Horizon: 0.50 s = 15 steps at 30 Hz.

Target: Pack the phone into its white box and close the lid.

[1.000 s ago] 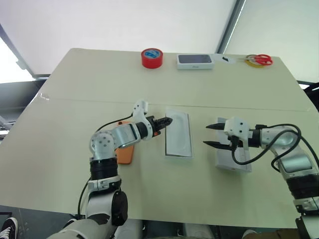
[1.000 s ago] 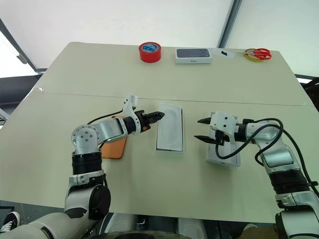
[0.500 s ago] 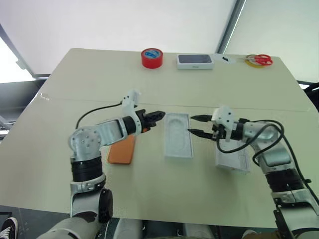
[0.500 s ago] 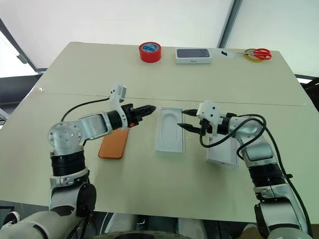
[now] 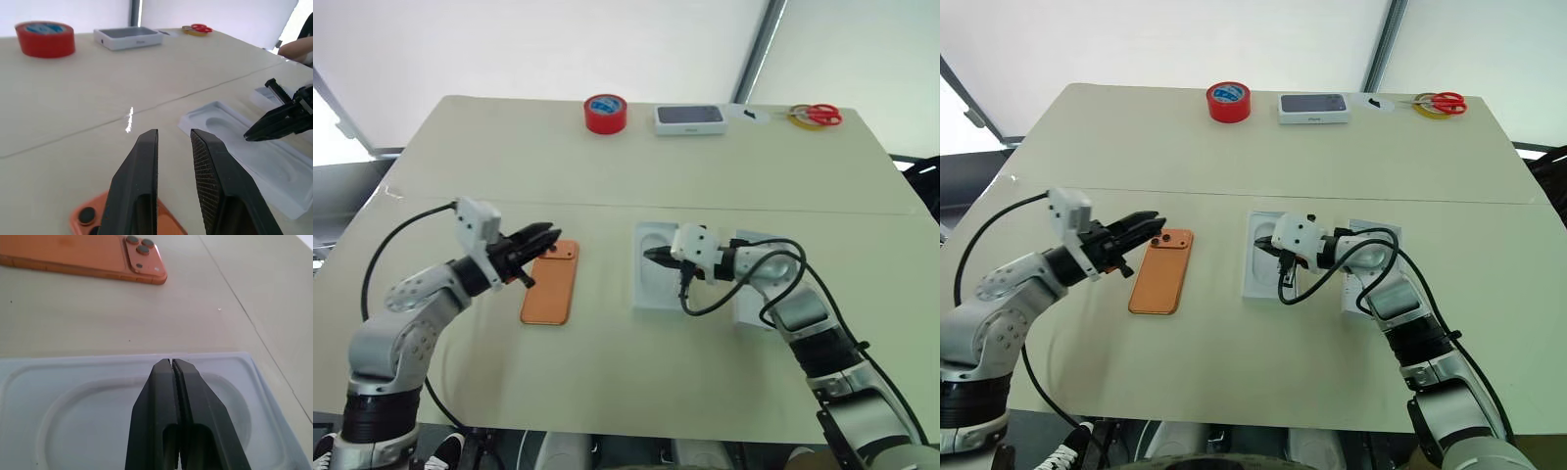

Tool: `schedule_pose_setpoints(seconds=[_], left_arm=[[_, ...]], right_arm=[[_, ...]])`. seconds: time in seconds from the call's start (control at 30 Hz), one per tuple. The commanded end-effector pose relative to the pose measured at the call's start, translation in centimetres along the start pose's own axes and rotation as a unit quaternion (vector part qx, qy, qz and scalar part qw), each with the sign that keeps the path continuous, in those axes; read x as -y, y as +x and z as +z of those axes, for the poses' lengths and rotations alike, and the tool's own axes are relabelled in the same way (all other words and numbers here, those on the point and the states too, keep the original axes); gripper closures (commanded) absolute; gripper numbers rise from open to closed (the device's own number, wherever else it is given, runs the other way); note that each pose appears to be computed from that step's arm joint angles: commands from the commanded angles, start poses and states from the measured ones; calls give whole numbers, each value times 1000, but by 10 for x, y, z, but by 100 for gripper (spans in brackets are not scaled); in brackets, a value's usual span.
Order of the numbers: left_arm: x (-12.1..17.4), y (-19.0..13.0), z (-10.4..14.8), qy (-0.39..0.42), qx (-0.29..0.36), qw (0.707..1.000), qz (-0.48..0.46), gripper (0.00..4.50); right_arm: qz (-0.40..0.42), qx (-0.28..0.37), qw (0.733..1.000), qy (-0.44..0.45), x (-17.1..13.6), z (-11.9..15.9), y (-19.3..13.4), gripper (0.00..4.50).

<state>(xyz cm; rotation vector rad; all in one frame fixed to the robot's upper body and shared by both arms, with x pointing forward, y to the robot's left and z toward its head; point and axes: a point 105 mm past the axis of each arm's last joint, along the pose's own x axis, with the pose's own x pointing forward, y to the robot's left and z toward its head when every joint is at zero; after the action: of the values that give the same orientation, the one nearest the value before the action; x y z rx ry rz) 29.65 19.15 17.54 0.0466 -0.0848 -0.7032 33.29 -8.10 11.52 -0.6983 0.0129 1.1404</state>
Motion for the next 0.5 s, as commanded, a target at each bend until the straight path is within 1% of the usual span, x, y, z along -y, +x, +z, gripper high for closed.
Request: schedule_pose_setpoints(seconds=[0.03, 0.07, 0.1, 0.17, 0.33, 0.4, 0.47, 0.5], left_arm=[[-4, -22, 0, 77, 8, 997, -6, 340], [-5, -26, -1, 70, 11, 997, -5, 340], [-5, -31, -9, 93, -7, 996, -6, 340], [-5, -36, -15, 113, -21, 993, -9, 340], [-13, -35, -2, 76, 14, 997, 17, 340], [-15, -33, -2, 66, 8, 998, 20, 340], [-17, -34, -10, 29, -20, 999, 21, 340], [-18, -35, -12, 32, -32, 999, 25, 340]], right_arm=[[37, -53, 995, -81, -3, -9, -8, 444], [45, -64, 993, -88, -4, -13, -9, 444], [40, -67, 993, -88, -1, -13, -10, 444], [36, -67, 993, -89, 2, -11, -11, 444], [36, -52, 994, -89, 2, -5, -8, 444], [29, -31, 996, -72, 2, 2, -4, 444], [21, -16, 998, -58, 2, 7, -1, 444], [18, -16, 998, -57, 3, 8, 0, 444]])
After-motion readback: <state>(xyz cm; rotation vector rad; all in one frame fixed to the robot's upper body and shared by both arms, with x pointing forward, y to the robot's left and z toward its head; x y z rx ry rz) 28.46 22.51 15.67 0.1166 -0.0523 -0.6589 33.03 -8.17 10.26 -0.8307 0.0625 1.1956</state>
